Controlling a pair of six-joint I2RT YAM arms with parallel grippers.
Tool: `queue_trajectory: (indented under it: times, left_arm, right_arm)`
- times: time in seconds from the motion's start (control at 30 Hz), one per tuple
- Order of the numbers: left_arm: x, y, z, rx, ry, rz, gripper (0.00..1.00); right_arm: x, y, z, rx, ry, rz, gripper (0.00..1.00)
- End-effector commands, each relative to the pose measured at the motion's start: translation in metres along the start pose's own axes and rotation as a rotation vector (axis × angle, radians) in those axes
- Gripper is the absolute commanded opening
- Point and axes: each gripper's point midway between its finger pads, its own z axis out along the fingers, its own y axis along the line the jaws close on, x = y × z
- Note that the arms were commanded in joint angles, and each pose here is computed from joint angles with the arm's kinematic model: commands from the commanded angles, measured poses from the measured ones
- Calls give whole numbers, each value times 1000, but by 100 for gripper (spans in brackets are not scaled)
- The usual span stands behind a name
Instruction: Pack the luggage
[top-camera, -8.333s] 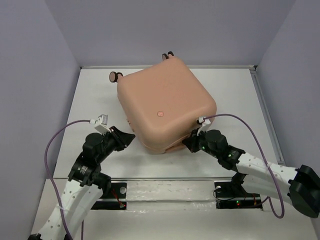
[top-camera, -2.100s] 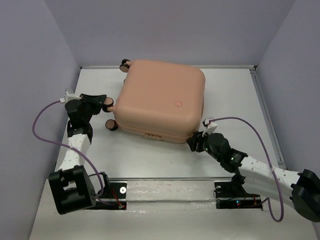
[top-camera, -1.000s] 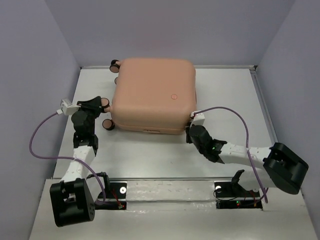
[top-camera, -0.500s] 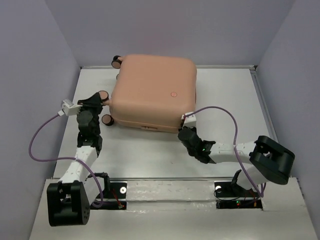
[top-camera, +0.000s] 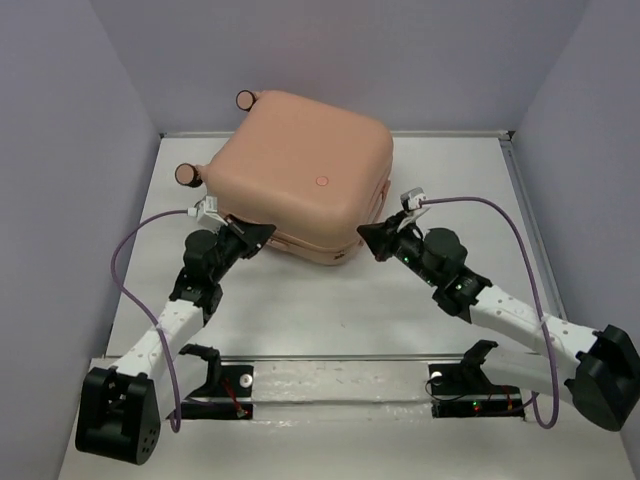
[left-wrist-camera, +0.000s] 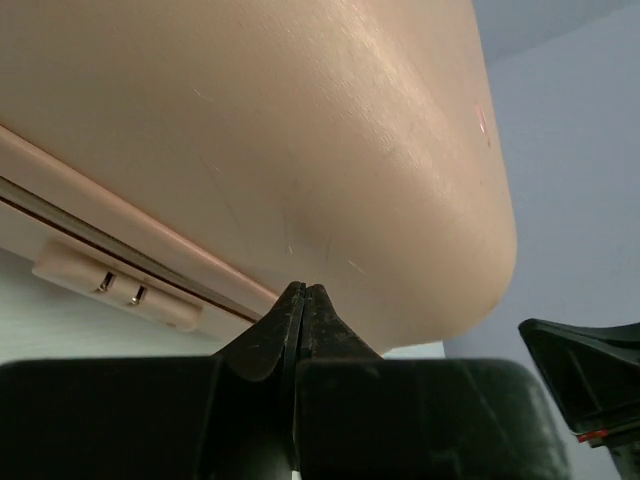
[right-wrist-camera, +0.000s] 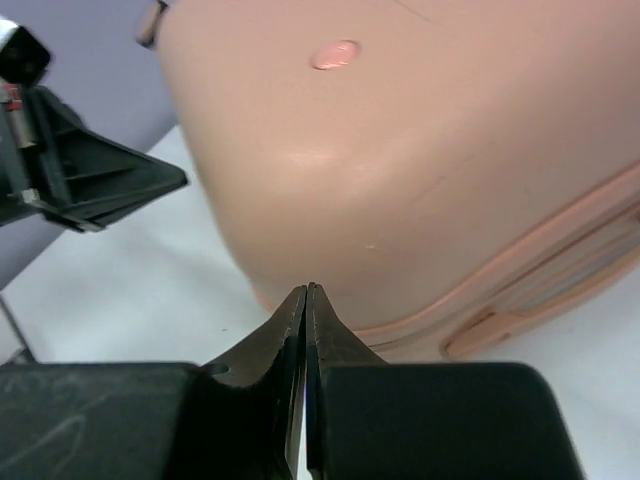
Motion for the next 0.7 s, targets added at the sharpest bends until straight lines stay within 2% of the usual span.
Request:
queue_trajectory:
  times: [0.0,0.1,0.17,0.2,0.27,0.3,0.4,0.67]
  left_arm:
    - [21,-22,-9,39,59,162,6]
    - [45,-19,-11,21,125,205,6]
    - [59,-18,-12,25,163,219,6]
    - [66,-10,-11,8,186,218,6]
    - [74,-6,-11,2,210,216,6]
    - [77,-4,-10,2,220,215,6]
    - [80,-5,-7,9,228,219,6]
    - [76,-5,6,-3,213,257,6]
  right_arm:
    - [16,31,-21,-175,45,70,7]
    - [54,29,-32,-183,119,99,7]
    - [64,26,-33,-179,141,90,21]
    - [69,26,-28,-172,179,80,37]
    - [75,22,-21,-159,205,59,50]
    - [77,21,-17,-151,210,56,53]
    - [90,17,1,-149,218,40,56]
    - [83,14,38,-136,140,43,59]
